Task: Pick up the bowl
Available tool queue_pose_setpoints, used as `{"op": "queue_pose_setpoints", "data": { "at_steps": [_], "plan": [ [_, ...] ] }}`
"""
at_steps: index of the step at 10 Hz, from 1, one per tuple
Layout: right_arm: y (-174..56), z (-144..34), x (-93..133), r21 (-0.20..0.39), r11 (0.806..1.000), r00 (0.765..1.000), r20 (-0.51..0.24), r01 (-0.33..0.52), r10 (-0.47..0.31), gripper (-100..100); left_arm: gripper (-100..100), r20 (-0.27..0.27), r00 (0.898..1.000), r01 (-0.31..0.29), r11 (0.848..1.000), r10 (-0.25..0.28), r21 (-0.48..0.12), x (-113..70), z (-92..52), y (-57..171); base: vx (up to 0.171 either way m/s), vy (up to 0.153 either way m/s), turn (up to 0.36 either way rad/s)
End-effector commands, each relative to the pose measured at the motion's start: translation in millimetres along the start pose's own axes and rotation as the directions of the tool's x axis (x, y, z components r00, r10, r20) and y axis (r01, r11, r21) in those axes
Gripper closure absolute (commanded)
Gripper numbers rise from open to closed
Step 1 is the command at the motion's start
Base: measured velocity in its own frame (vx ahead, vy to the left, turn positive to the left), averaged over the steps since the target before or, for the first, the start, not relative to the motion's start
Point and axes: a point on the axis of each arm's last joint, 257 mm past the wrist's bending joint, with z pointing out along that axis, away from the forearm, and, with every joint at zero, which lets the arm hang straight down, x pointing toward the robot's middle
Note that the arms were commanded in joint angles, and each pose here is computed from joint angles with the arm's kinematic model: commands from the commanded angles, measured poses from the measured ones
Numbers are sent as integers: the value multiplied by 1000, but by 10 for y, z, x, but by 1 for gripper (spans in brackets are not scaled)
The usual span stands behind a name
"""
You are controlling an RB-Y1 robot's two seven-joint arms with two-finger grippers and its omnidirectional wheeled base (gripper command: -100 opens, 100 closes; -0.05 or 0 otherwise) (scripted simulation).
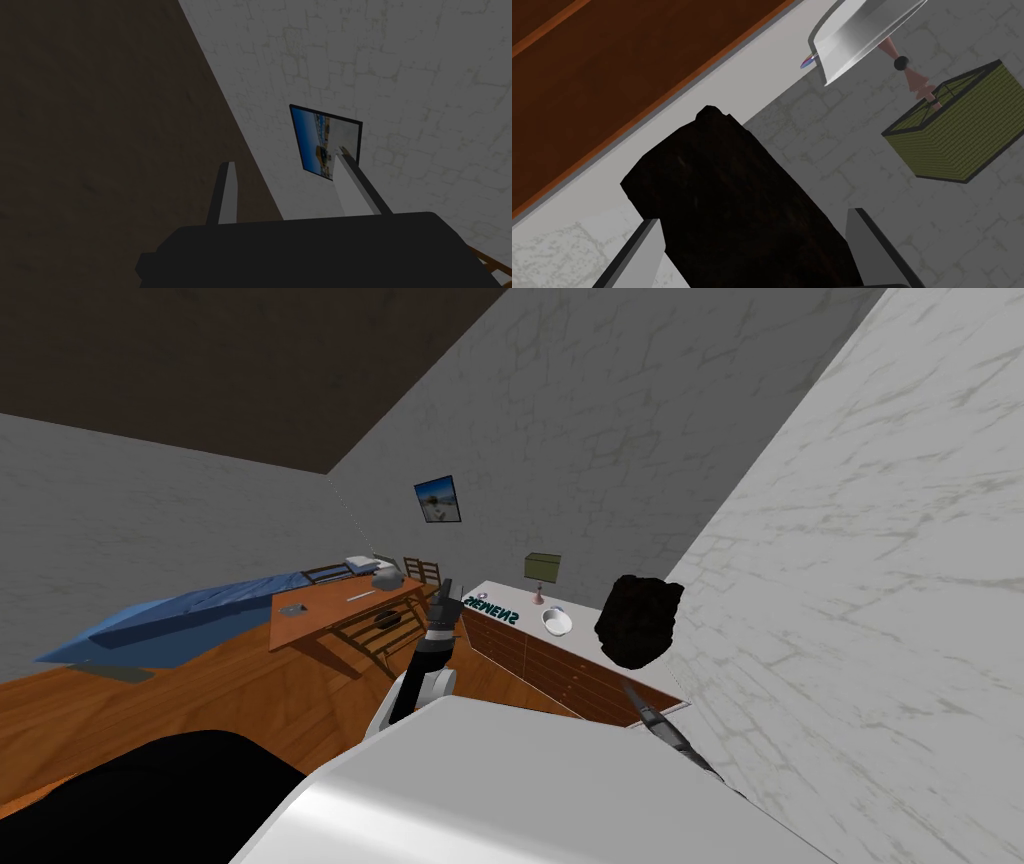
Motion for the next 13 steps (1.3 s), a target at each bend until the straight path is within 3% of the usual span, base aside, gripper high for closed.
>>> {"op": "queue_pose_setpoints", "data": {
  "at_steps": [1,2,4,5,6,8,9,10,11,13],
  "plan": [
    [-237,-83,82,43,998,999,-28,38,-37,-100,0,0,1000,0,1000,0,0,0,0,0,2,22,59],
    [-514,-225,129,91,989,991,-77,114,-107,-100,0,0,1000,0,1000,0,0,0,0,0,6,41,117],
    [-563,-242,147,101,988,991,-82,114,-106,-100,0,0,1000,0,1000,0,0,0,0,0,2,15,43],
    [-860,-411,185,147,970,975,-138,192,-172,-100,0,0,1000,0,1000,0,0,0,0,0,6,41,117],
    [-876,-418,191,150,970,975,-140,192,-171,-100,0,0,1000,0,1000,0,0,0,0,0,4,39,105],
    [-1444,-799,214,219,913,922,-261,345,-286,-100,0,0,1000,0,1000,0,0,0,0,0,10,83,216],
    [-1456,-804,209,220,911,921,-264,348,-288,-100,0,0,1000,0,1000,0,0,0,0,0,-9,89,41],
    [-1717,-1005,188,241,874,883,-326,422,-337,-100,0,0,1000,0,1000,0,0,0,0,0,10,107,110],
    [-1718,-1004,184,241,873,883,-327,424,-338,-100,0,0,1000,0,1000,0,0,0,0,0,23,80,79],
    [-2170,-1392,75,254,788,791,-445,561,-420,-100,0,0,1000,0,1000,0,0,0,0,0,77,108,220]
  ]
}}
